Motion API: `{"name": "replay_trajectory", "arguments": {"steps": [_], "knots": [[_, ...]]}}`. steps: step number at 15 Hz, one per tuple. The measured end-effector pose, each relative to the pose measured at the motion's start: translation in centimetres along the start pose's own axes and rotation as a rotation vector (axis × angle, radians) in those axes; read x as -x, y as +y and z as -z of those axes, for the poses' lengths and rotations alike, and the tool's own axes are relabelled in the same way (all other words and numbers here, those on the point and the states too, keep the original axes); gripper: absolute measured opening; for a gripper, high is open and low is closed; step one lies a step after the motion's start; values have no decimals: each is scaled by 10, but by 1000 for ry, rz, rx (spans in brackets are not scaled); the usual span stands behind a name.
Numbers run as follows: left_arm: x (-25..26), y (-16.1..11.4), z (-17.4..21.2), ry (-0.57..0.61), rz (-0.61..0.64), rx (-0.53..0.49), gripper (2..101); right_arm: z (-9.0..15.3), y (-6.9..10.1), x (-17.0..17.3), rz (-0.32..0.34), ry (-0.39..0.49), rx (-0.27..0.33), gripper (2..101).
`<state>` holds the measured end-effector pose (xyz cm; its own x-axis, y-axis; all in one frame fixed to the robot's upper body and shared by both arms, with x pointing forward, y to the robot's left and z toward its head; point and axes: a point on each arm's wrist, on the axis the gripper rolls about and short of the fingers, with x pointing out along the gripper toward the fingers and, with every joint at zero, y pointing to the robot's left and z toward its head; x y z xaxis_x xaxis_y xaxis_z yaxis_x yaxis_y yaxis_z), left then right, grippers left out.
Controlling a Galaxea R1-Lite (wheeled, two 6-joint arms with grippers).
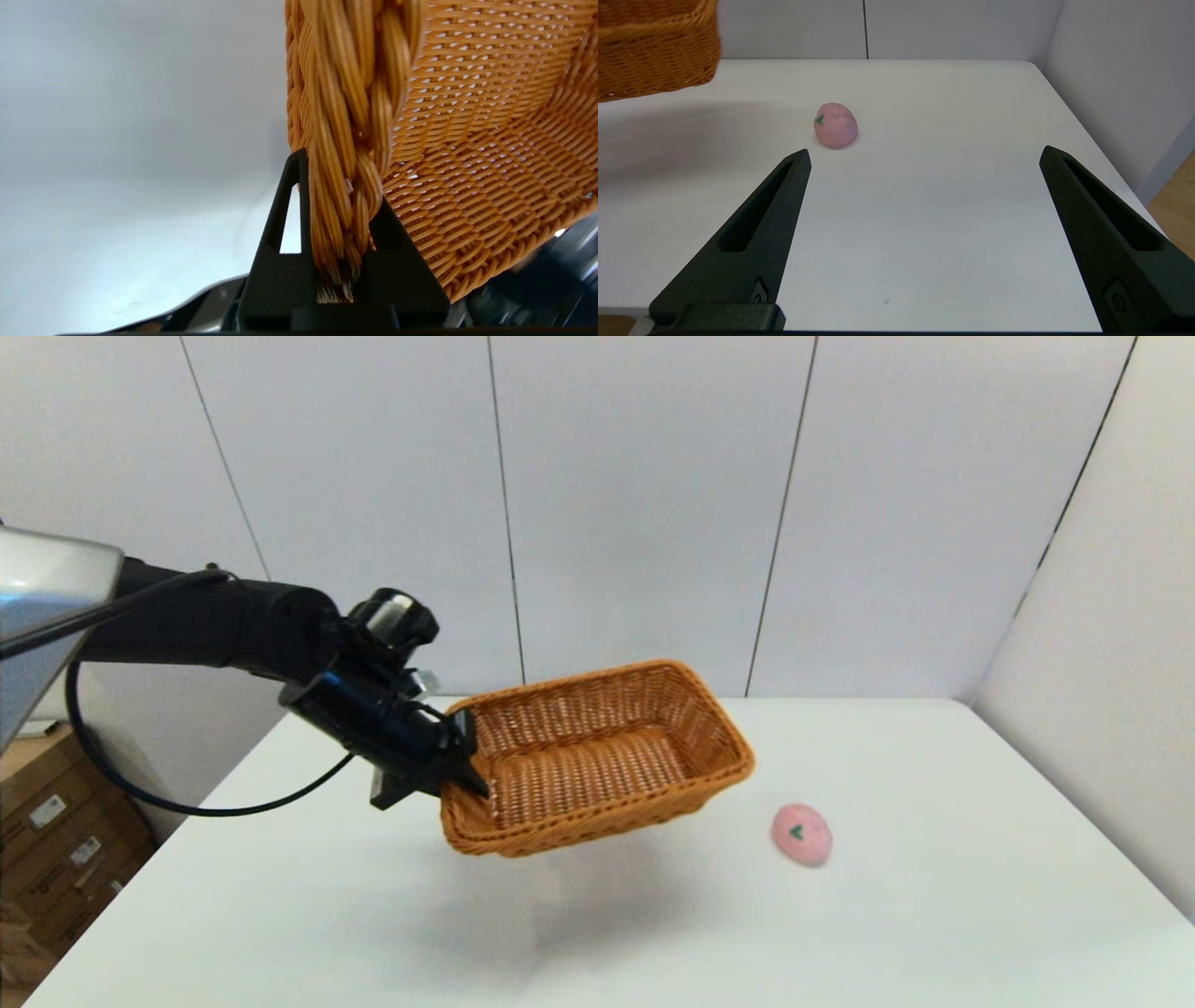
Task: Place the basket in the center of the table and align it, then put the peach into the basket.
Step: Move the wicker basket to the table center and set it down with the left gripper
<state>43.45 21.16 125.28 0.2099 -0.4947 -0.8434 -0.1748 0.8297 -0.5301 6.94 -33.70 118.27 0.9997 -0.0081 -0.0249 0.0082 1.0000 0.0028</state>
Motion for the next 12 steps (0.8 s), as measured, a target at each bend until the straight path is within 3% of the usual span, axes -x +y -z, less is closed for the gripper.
{"name": "replay_trajectory", "arguments": {"steps": [6,9,12], "knots": [[-40,-84,38,122,-1,-210,148,0,0,0,0,3,0,973],[-55,-87,50,201,-56,-274,148,0,0,0,1,3,0,973],[-61,-76,52,232,-130,-254,148,0,0,0,0,4,0,973]]}}
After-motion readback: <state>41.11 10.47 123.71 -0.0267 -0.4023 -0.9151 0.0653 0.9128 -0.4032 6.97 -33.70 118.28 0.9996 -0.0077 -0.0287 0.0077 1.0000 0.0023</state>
